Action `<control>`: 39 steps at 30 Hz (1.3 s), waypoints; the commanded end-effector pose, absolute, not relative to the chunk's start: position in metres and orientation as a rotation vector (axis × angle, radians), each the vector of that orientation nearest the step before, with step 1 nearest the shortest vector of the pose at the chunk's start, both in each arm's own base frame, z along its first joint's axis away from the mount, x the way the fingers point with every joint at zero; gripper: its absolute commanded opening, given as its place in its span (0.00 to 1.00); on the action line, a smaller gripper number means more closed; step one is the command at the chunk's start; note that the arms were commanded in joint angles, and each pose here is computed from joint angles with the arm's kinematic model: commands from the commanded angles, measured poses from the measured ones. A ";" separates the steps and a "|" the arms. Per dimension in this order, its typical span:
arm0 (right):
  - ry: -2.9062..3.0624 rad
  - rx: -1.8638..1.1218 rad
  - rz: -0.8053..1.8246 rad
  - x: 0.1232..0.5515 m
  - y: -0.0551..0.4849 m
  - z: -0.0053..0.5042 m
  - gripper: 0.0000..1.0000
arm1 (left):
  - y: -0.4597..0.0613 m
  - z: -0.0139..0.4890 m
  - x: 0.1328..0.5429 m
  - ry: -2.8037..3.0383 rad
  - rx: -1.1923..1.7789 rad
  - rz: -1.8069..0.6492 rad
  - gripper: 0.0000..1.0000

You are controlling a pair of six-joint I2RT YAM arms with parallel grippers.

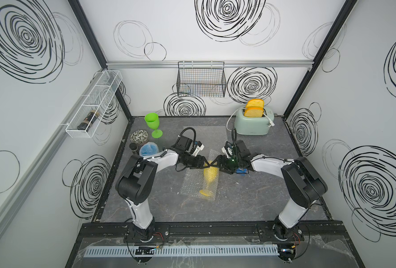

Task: Wrap wine glasses in bubble wrap
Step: Wrap the wine glass in bubble wrap.

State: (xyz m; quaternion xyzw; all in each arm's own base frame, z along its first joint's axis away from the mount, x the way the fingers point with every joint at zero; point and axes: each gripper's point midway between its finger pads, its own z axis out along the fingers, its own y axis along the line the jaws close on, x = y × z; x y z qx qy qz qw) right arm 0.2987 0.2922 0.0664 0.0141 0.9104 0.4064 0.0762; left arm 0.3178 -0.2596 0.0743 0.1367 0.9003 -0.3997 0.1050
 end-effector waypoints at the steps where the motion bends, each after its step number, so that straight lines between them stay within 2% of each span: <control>1: 2.793 0.057 1.134 0.292 0.288 0.048 0.75 | -0.243 0.091 0.315 2.636 0.361 -1.118 0.70; 5: 2.791 0.039 1.121 0.292 0.288 0.050 0.75 | -0.205 0.088 0.325 2.637 0.220 -0.965 0.71; 10: 2.789 0.036 1.114 0.292 0.287 0.052 0.75 | -0.170 0.054 0.324 2.709 0.099 -0.839 0.69; 18: 2.779 0.017 1.120 0.294 0.288 0.057 0.75 | -0.176 0.018 0.308 2.798 0.115 -0.850 0.56; 25: 2.774 0.006 1.132 0.293 0.290 0.060 0.74 | -0.182 0.027 0.306 2.782 0.051 -0.969 0.41; 29: 2.775 0.009 1.135 0.294 0.290 0.060 0.74 | -0.184 0.041 0.311 2.739 0.033 -1.029 0.45; 32: 2.774 -0.003 1.145 0.293 0.291 0.060 0.74 | -0.164 0.044 0.325 2.718 0.050 -0.833 0.61; 36: 2.769 0.005 1.136 0.293 0.289 0.059 0.74 | -0.139 0.033 0.324 2.732 -0.013 -0.705 0.68; 39: 2.778 0.002 1.139 0.293 0.290 0.057 0.73 | -0.143 0.015 0.314 2.775 -0.038 -0.754 0.69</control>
